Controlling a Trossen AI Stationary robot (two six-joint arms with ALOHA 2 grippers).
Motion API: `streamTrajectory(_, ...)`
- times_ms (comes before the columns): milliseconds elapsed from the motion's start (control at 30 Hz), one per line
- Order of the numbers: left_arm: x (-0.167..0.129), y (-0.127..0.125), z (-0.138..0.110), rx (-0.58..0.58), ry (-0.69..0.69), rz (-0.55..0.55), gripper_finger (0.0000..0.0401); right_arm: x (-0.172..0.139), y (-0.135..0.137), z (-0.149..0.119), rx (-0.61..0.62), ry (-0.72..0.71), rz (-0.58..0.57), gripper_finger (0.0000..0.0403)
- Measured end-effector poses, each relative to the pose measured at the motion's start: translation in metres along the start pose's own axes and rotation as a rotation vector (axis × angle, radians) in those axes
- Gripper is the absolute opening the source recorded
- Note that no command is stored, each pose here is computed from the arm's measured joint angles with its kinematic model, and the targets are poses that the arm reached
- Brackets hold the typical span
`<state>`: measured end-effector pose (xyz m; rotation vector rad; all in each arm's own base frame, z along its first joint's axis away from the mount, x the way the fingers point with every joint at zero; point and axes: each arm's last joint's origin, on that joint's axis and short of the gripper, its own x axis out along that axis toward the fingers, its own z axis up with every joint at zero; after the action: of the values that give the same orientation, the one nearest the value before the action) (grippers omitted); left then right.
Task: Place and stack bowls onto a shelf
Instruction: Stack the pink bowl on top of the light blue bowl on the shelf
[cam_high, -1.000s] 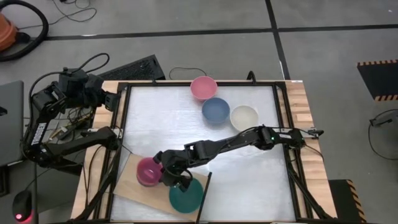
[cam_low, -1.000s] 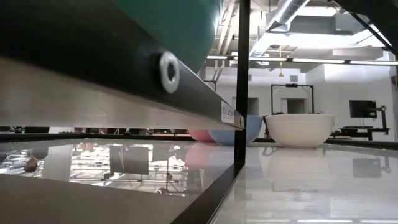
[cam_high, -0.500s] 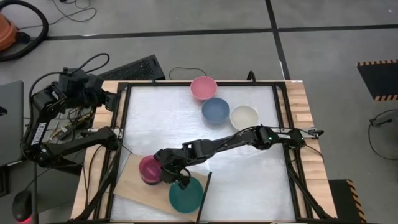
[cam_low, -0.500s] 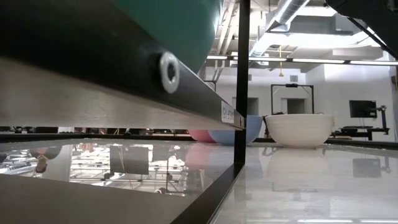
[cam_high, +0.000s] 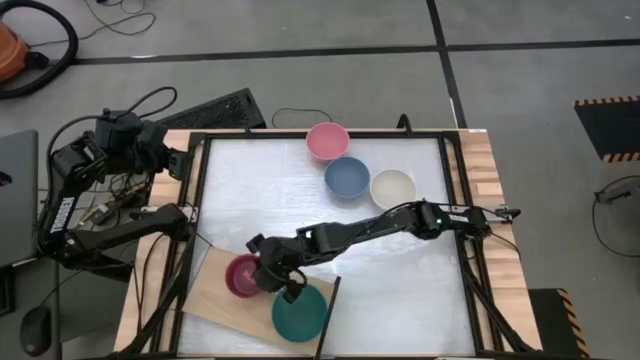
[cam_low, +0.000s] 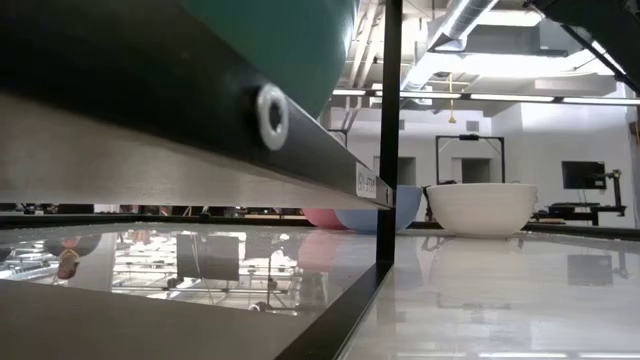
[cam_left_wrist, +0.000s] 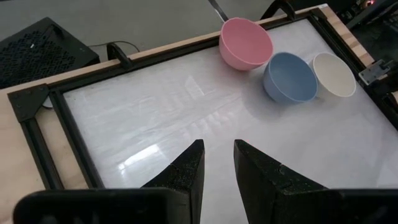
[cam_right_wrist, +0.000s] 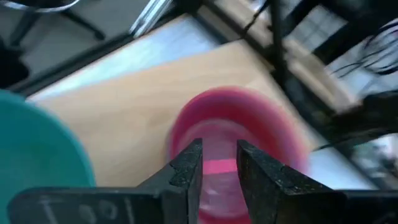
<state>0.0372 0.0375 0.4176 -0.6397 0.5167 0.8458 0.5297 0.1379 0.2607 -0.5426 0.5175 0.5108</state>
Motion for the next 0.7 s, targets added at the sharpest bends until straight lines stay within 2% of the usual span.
streamTrajectory(67,0.000,0.000,-0.001,-0.001,0.007,0.003,0.0071,-0.021,-0.007,0.014,-0.007,-0.026,-0.049,0.0126)
streamTrajectory(233,0.000,0.001,-0.002,-0.001,0.022,0.008,0.0071,-0.105,-0.030,0.043,0.007,0.027,-0.240,0.0126)
streamTrajectory(367,0.000,0.001,-0.002,0.004,0.023,0.009,0.0071,-0.162,-0.045,0.042,0.055,0.164,-0.386,0.0126)
streamTrajectory(467,0.000,0.000,-0.002,-0.002,0.031,-0.014,0.0071,-0.206,-0.058,0.038,0.165,0.203,-0.477,0.0127)
streamTrajectory(567,0.007,-0.003,-0.003,-0.001,0.062,-0.136,0.0069,-0.246,-0.069,0.026,0.298,0.248,-0.514,0.0127)
streamTrajectory(700,0.026,-0.006,-0.013,-0.019,0.166,-0.317,0.0035,-0.274,-0.080,0.004,0.437,0.345,-0.538,0.0127)
